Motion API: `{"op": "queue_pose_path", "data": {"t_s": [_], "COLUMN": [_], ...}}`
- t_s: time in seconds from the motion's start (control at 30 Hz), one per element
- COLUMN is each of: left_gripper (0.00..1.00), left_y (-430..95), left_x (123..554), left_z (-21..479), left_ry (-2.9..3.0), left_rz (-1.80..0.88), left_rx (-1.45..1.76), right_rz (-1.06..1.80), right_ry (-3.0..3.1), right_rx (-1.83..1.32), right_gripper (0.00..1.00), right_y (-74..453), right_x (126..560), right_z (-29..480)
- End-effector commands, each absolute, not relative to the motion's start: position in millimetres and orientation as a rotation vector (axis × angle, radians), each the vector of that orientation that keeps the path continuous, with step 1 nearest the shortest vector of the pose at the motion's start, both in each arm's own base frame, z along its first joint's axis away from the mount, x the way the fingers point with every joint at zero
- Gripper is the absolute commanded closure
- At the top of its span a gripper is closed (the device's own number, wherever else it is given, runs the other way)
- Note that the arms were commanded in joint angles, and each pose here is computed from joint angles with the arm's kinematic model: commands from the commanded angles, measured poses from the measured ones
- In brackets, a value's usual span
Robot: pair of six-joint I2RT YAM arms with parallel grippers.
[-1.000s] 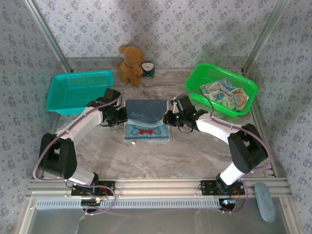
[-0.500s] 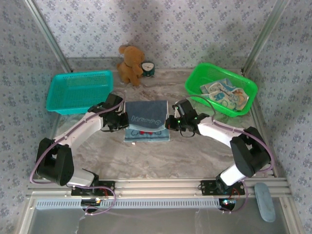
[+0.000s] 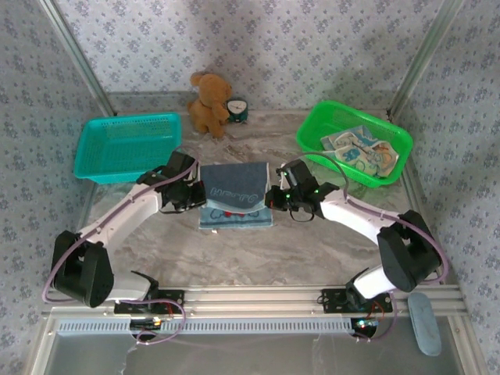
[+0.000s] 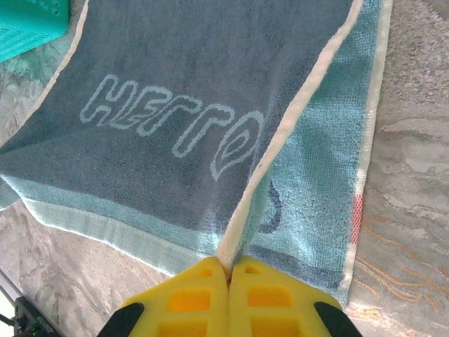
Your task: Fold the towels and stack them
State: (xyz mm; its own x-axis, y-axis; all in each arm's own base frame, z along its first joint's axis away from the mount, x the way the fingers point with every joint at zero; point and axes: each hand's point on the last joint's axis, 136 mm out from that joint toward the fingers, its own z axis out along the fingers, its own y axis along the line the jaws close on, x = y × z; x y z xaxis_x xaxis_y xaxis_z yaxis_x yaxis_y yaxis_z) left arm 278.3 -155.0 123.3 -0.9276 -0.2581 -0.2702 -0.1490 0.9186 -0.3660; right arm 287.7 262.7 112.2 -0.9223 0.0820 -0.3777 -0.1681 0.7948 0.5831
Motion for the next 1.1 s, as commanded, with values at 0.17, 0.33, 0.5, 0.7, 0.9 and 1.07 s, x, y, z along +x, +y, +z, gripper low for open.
{"op": "queue_pose_path", "data": {"t_s": [0.17,0.33,0.5,0.7,0.9,1.07], "left_gripper": [1.00,1.00,1.00,1.00,1.00,1.00], "left_y": [-148.5,-148.8,-146.7,-149.3,-154.7,-153.9], "left_x": [264.0,261.2,256.7,253.4,247.0,243.5], "left_z": [106.8,88.8,73.0,64.3,52.1,44.6], "left_ry": [2.806,2.838,2.871,2.886,2.908,2.926], "left_rz": [-0.454,-0.440,-0.417,-0.418,-0.427,-0.407], "left_rx": [-0.328,-0.324,-0.326,-0.328,-0.324,-0.322], "right_rz": [0.860,0.836,0.825,0.800,0.768,0.761], "right_ry": [2.638,2.664,2.689,2.722,2.744,2.757], "right_rx": [-0.080,-0.096,-0.105,-0.100,-0.084,-0.086], "right_gripper": [1.00,1.00,1.00,1.00,0.99,0.97], "right_y": [258.2,261.1,262.2,261.1,255.1,254.6], "right_x": [273.6,268.1,262.3,257.0,253.2,250.9], "right_z": [95.3,80.5,65.1,49.1,37.2,32.3]}}
